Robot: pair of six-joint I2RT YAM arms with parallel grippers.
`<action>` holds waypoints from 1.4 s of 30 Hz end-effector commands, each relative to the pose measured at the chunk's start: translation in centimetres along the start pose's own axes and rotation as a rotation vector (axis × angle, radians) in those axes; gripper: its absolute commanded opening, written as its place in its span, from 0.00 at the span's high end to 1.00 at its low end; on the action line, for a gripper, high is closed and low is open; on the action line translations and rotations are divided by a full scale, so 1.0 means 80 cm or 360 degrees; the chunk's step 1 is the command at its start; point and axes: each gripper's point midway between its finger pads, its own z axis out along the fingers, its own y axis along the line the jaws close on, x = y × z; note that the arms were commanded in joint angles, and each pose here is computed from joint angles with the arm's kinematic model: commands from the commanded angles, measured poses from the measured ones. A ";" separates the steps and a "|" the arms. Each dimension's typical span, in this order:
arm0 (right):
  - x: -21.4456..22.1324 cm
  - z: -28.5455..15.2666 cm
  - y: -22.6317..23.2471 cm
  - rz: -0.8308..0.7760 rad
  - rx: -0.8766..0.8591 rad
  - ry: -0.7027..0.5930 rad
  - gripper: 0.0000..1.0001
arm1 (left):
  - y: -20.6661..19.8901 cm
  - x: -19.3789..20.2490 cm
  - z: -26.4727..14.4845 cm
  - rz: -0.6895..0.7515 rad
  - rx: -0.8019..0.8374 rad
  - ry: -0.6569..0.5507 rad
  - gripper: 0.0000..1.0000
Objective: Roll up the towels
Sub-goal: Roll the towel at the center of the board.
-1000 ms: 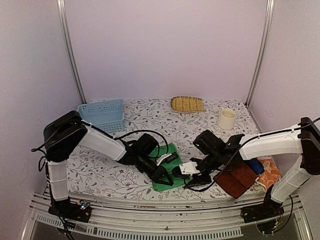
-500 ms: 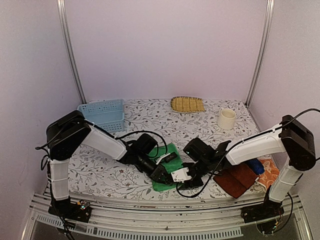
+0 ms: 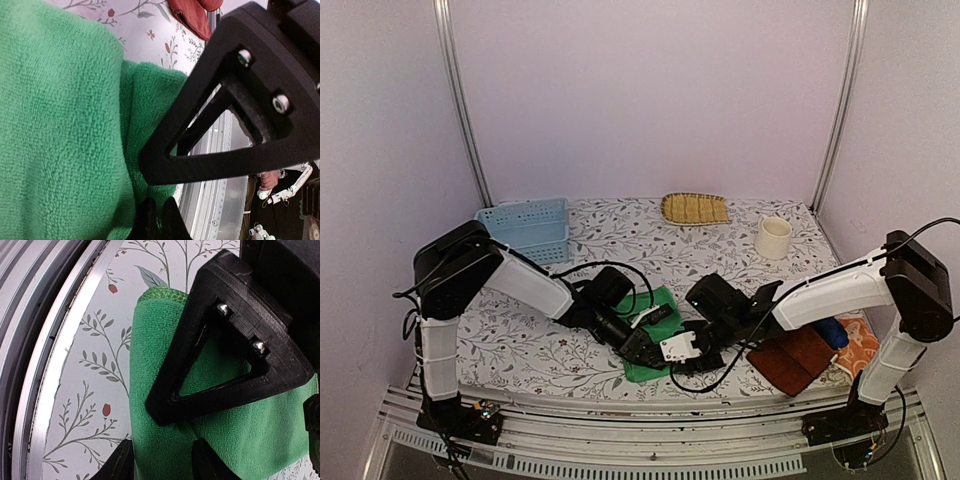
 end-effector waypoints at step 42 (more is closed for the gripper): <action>0.041 0.044 0.059 0.1327 -0.1459 0.0070 0.96 | -0.071 0.060 -0.050 0.1441 -0.1480 -0.0311 0.65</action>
